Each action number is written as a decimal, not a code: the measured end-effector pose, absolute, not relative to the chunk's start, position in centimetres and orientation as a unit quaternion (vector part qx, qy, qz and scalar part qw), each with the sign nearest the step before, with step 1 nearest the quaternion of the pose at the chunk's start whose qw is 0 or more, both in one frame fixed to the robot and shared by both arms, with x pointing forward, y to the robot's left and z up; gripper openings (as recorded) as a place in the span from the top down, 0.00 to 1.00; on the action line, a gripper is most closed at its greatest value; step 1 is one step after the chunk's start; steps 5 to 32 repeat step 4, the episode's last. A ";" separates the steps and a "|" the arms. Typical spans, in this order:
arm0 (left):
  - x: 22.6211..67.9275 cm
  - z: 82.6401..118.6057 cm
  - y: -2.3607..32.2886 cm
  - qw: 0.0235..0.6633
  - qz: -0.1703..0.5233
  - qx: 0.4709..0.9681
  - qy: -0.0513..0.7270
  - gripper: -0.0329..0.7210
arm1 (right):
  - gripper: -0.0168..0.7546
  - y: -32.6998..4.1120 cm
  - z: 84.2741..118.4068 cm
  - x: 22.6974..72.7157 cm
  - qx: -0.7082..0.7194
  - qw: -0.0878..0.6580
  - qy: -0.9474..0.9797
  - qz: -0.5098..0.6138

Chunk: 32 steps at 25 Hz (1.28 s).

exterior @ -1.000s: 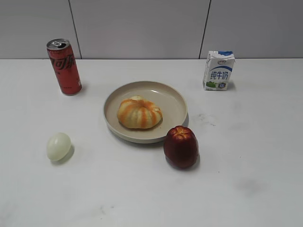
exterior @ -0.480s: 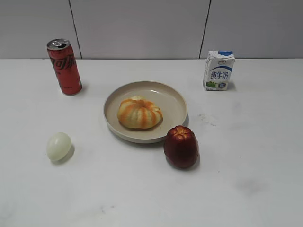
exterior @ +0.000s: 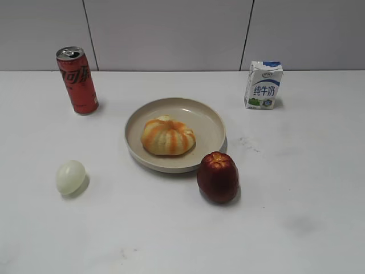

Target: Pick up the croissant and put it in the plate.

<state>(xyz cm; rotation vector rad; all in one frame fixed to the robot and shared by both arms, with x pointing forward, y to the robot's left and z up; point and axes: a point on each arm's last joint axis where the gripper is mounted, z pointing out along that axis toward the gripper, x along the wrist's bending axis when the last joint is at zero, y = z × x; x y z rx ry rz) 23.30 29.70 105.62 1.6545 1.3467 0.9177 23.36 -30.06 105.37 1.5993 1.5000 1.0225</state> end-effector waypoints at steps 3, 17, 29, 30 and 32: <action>23.3 105.6 29.7 0.398 0.362 0.653 0.532 0.18 | 0.21 -30.1 105.4 23.4 0.618 0.353 0.580 0.395; 23.3 105.6 29.7 0.398 0.362 0.653 0.532 0.18 | 0.21 -30.1 105.4 23.4 0.618 0.353 0.580 0.395; 23.3 105.6 29.7 0.398 0.362 0.653 0.532 0.18 | 0.21 -30.1 105.4 23.4 0.618 0.353 0.580 0.395; 23.3 105.6 29.7 0.398 0.362 0.653 0.532 0.18 | 0.21 -30.1 105.4 23.4 0.618 0.353 0.580 0.395; 23.3 105.6 29.7 0.398 0.362 0.653 0.532 0.18 | 0.21 -30.1 105.4 23.4 0.618 0.353 0.580 0.395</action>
